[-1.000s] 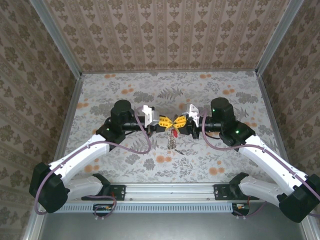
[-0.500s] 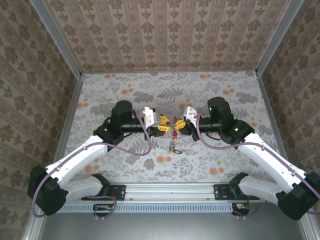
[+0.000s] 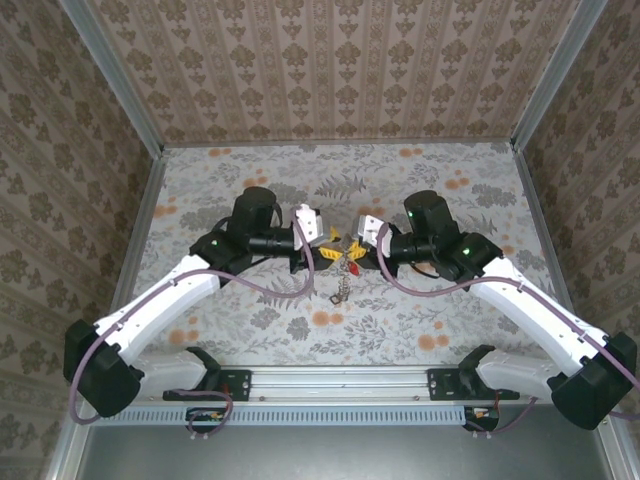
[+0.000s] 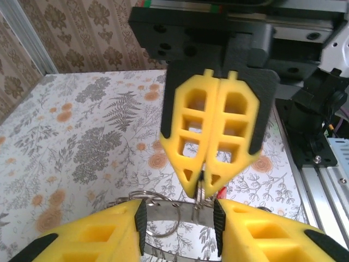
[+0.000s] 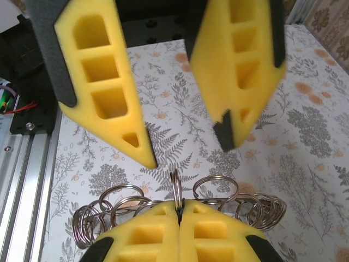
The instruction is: Put the keys on the keyring
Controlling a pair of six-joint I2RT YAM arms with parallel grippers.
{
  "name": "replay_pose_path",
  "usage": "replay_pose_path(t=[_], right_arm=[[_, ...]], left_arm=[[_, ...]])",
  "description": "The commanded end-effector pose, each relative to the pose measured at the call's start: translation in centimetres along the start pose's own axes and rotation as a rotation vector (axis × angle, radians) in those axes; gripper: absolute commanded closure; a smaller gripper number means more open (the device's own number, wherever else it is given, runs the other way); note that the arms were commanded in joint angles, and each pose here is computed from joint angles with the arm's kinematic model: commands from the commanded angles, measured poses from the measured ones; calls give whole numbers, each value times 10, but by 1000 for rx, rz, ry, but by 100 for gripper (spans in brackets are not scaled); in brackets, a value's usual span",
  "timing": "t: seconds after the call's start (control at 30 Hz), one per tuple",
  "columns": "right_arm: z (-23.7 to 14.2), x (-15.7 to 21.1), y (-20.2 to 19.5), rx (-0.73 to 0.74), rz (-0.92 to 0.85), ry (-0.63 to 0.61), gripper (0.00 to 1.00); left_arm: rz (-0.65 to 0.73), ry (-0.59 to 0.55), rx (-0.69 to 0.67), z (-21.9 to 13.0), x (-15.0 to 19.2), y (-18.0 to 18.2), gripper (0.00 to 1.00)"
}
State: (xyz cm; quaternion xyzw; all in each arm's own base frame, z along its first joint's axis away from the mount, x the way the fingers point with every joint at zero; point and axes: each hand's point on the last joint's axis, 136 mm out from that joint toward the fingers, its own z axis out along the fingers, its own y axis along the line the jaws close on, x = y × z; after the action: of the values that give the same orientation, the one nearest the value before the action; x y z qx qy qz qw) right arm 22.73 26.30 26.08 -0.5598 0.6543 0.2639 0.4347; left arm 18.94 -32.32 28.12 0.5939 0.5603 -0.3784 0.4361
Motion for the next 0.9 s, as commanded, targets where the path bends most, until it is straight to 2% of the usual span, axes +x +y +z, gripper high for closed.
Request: replay_pose_path(t=[0.0, 0.1, 0.27, 0.4, 0.47, 0.67, 0.87], right_arm=[[-9, -27, -7, 48, -71, -75, 100], [-8, -29, -7, 50, -75, -79, 100], [-7, -29, -6, 47, -78, -72, 100], [-7, -30, -7, 59, -78, -81, 100], [-7, -30, -7, 58, -80, -83, 100], [-8, -29, -5, 58, -77, -84, 100], [-5, -19, -4, 47, -36, -77, 89]], left_arm=[[-43, -12, 42, 1, -12, -2, 60], [-59, 2, 67, 5, -9, -3, 64], [-53, 19, 95, 6, -8, -5, 87], [-43, 35, 117, 7, -6, -9, 90], [-41, 43, 132, 7, -4, -11, 100], [-50, 43, 163, 7, -7, -13, 100], [-76, -144, 133, -11, -36, -2, 100]])
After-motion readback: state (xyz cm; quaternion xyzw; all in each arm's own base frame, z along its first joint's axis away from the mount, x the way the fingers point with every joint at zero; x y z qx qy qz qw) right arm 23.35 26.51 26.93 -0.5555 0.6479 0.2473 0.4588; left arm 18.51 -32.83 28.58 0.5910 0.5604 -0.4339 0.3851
